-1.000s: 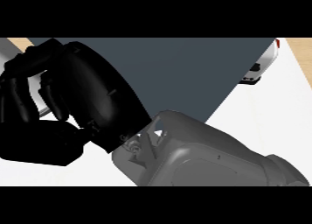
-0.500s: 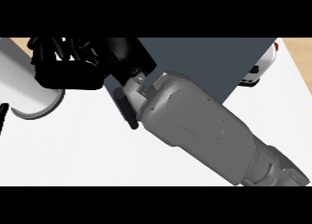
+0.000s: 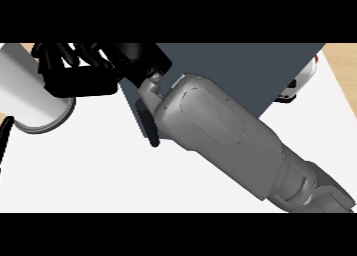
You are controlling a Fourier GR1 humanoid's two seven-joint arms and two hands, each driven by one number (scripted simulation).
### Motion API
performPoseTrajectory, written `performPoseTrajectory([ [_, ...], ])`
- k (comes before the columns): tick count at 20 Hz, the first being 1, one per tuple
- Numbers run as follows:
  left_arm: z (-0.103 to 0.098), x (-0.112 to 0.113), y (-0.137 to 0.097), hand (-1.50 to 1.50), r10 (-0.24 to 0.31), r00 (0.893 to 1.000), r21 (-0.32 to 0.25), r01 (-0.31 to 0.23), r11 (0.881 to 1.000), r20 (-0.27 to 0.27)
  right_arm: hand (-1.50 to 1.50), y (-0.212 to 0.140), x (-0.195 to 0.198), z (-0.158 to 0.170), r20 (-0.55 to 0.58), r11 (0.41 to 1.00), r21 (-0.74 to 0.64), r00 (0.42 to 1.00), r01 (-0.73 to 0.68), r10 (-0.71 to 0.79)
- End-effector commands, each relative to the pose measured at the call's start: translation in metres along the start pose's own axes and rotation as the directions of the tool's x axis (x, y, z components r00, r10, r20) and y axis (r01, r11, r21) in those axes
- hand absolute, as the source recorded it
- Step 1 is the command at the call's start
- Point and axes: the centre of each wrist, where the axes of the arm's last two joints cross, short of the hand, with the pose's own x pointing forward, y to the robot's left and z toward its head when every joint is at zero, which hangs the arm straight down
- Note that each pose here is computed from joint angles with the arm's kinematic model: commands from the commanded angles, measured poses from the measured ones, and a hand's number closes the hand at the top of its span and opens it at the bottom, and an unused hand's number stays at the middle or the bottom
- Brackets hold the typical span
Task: Pick up the wine, place it into the cabinet and close the cabinet
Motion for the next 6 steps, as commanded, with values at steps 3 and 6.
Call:
performPoseTrajectory([
  [3, -0.002, 0.001, 0.003, -1.5, -0.008, 1.0, 0.0, 0.008, 1.0, 0.006, 1.5, -0.08, -0.045, 0.01, -0.131, 0.973, -0.208, 0.989, -0.096, 0.07],
  [6, -0.003, 0.003, -0.002, -1.5, -0.002, 1.0, -0.005, 0.002, 1.0, 0.003, 1.5, -0.076, -0.049, 0.009, -0.135, 0.973, -0.197, 0.986, -0.119, 0.093],
])
